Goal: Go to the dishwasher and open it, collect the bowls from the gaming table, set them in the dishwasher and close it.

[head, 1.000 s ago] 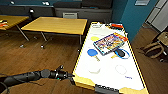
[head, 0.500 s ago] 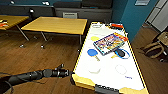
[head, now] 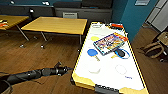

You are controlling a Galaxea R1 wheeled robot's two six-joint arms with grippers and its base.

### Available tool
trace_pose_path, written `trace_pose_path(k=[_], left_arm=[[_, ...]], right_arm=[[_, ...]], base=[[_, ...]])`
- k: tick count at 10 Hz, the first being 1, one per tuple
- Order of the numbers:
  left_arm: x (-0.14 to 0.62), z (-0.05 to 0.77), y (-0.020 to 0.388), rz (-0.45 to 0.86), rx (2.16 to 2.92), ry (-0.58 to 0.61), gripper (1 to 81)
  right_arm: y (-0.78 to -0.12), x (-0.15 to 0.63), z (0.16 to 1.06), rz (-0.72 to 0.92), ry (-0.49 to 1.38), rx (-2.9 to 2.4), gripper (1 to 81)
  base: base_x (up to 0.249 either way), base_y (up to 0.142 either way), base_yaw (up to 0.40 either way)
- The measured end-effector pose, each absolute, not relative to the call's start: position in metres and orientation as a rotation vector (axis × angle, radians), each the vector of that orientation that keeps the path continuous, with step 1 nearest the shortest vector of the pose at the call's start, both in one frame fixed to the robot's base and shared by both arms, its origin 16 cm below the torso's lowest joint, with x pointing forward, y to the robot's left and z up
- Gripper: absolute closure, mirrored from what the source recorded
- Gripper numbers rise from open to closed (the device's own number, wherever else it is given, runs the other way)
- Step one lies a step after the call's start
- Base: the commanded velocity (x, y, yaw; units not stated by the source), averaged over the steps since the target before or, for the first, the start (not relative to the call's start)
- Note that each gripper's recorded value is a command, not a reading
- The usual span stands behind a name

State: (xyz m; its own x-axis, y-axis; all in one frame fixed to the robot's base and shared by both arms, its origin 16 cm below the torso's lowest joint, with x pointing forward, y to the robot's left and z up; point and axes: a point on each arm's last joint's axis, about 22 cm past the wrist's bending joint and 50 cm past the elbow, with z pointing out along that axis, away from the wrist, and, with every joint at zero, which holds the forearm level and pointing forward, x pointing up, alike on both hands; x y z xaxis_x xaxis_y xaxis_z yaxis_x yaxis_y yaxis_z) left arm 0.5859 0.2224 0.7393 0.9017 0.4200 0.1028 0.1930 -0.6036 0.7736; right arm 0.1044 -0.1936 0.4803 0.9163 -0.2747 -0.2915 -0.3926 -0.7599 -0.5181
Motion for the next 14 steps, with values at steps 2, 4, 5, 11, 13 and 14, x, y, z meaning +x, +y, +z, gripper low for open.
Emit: trace_pose_path(k=[2,4,5,11,13,14], left_arm=[[0.595,0.742,0.227,0.337,2.189,0.551,1.0],[0.606,0.742,0.216,0.345,2.173,0.558,1.0],[0.615,0.745,0.199,0.346,2.161,0.539,1.0],[0.639,0.743,0.138,0.342,2.189,0.408,1.0],[0.632,0.729,0.115,0.269,2.234,0.365,1.0],[0.631,0.720,0.110,0.223,2.278,0.350,1.0]], right_arm=[[-0.190,0.106,0.480,0.262,0.474,-2.475,81.1],[-0.189,0.106,0.480,0.269,0.470,-2.477,81.1],[-0.189,0.108,0.480,0.269,0.467,-2.477,81.1],[-0.185,0.111,0.480,0.267,0.462,-2.473,81.1],[-0.184,0.111,0.480,0.268,0.463,-2.473,81.1],[-0.184,0.111,0.479,0.269,0.463,-2.473,81.1]], base=[[0.000,0.000,0.000],[0.000,0.000,0.000],[0.000,0.000,0.000],[0.000,0.000,0.000],[0.000,0.000,0.000],[0.000,0.000,0.000]])
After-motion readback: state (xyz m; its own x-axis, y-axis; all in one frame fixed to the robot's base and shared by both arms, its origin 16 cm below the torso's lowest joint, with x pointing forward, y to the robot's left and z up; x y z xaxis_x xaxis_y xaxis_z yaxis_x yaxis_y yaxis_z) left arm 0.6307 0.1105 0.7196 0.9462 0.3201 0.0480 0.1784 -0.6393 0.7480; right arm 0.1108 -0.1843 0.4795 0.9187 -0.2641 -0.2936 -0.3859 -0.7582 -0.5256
